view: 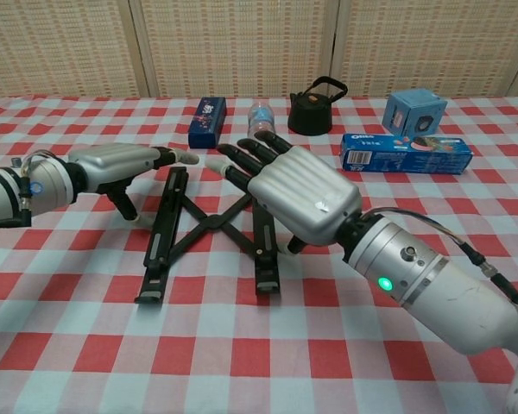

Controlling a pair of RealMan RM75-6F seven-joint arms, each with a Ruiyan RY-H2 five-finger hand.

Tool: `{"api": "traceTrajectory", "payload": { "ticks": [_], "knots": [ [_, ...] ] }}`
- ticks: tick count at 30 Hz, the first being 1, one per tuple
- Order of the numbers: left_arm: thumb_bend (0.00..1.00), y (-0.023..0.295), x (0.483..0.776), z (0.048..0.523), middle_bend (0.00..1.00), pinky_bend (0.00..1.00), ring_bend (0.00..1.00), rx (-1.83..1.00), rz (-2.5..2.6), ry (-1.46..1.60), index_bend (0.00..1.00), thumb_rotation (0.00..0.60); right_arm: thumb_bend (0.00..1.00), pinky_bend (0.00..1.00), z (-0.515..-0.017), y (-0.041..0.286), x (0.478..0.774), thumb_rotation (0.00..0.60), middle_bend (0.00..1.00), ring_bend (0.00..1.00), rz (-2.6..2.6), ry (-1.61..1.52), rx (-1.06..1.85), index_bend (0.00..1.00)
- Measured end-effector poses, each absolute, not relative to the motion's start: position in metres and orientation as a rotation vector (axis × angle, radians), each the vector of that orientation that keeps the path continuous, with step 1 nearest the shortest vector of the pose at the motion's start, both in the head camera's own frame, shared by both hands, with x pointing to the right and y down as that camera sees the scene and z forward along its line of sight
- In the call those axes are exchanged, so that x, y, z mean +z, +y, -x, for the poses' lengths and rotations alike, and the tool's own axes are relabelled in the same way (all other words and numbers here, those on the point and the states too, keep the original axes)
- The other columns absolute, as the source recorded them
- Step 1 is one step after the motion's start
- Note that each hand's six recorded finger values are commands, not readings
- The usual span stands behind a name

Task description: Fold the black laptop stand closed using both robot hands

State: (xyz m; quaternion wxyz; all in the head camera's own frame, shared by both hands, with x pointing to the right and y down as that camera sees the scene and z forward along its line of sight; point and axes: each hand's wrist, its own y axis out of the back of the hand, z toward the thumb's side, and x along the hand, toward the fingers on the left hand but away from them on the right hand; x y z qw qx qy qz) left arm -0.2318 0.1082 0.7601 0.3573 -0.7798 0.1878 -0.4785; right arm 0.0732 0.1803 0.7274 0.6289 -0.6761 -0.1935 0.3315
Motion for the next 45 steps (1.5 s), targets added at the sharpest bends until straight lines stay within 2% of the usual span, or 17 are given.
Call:
{"api": "traceTrajectory", "payload": {
  "ticks": [34,45],
  "knots": [
    [0.22,0.112,0.749,0.226,0.00,0.15,0.00,-1.216,2.100,0.519,0.00,0.600,0.00,0.00,-0.031,0.175,0.707,0.600,0.00,0.00,1.519,-0.527,0.679,0.00],
    [0.22,0.105,0.739,0.255,0.00,0.15,0.00,-1.253,2.063,0.585,0.00,0.600,0.00,0.00,-0.041,0.179,0.692,0.600,0.00,0.00,1.579,-0.509,0.617,0.00]
  ]
}}
